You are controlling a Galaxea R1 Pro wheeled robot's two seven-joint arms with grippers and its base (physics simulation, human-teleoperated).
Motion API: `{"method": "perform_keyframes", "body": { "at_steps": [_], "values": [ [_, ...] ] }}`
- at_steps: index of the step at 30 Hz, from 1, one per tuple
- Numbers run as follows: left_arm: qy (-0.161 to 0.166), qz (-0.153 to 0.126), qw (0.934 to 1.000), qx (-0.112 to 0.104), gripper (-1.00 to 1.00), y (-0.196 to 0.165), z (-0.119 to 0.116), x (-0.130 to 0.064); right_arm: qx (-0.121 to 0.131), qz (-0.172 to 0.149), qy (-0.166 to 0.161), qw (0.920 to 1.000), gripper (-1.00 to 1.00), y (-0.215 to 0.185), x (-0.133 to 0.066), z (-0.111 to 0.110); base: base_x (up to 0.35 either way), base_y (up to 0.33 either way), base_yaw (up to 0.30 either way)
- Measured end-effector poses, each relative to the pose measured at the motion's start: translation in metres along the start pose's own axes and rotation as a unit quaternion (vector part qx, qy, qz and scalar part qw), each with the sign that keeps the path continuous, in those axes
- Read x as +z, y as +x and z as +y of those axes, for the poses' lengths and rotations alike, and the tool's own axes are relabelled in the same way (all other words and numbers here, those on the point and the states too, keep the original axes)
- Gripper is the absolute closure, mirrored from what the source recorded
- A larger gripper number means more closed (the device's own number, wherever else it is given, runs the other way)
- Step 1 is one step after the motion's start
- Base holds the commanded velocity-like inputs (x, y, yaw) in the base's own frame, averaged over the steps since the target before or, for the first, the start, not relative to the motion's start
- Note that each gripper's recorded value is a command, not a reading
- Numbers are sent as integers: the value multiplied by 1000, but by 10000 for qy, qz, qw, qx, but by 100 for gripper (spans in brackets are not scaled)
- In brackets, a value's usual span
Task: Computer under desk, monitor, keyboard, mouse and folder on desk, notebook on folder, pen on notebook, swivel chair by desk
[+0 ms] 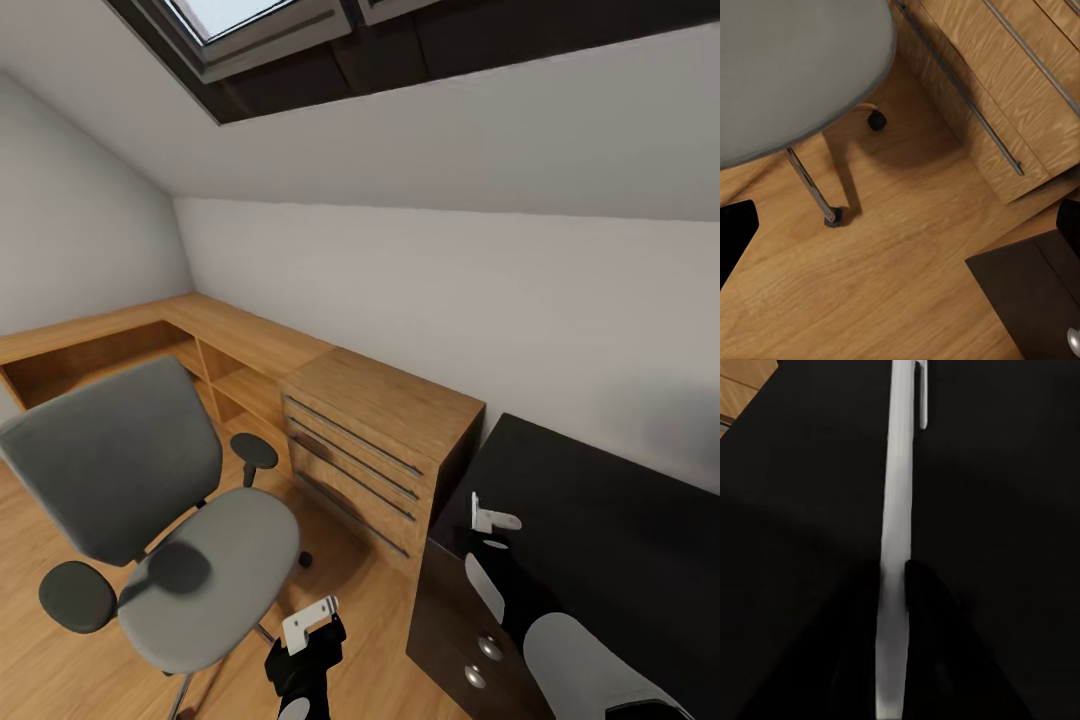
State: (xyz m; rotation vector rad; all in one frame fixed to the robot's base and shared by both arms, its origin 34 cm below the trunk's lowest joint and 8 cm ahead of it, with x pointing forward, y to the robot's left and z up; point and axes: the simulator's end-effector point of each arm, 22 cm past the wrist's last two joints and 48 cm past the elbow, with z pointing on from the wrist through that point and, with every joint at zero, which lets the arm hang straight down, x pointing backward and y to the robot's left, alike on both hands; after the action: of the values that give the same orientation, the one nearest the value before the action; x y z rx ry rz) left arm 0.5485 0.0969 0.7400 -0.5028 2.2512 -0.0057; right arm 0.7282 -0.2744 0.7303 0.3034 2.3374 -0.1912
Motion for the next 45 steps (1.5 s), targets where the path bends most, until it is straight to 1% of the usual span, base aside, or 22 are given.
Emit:
{"method": "perform_keyframes", "body": {
  "at_steps": [21, 27, 41, 45],
  "values": [
    [-8, -2, 10000, 3, -100, 0, 1, 0, -22, 54, 16, 10000, 100, 2, 0, -1, 0, 0, 0],
    [-28, -23, 10000, 34, -100, -1, 5, 2, -15, 55, 36, 10000, 100, 2, 0, -2, 0, 0, 0],
    [-55, -50, 9999, 94, -100, -15, 9, -10, -11, 47, 34, 10000, 100, -12, -15, -4, 0, 0, 0],
    [-73, -63, 9999, 117, -100, -20, 12, -13, 22, -54, 14, 10000, 100, -25, -20, -3, 0, 0, 0]
  ]
}}
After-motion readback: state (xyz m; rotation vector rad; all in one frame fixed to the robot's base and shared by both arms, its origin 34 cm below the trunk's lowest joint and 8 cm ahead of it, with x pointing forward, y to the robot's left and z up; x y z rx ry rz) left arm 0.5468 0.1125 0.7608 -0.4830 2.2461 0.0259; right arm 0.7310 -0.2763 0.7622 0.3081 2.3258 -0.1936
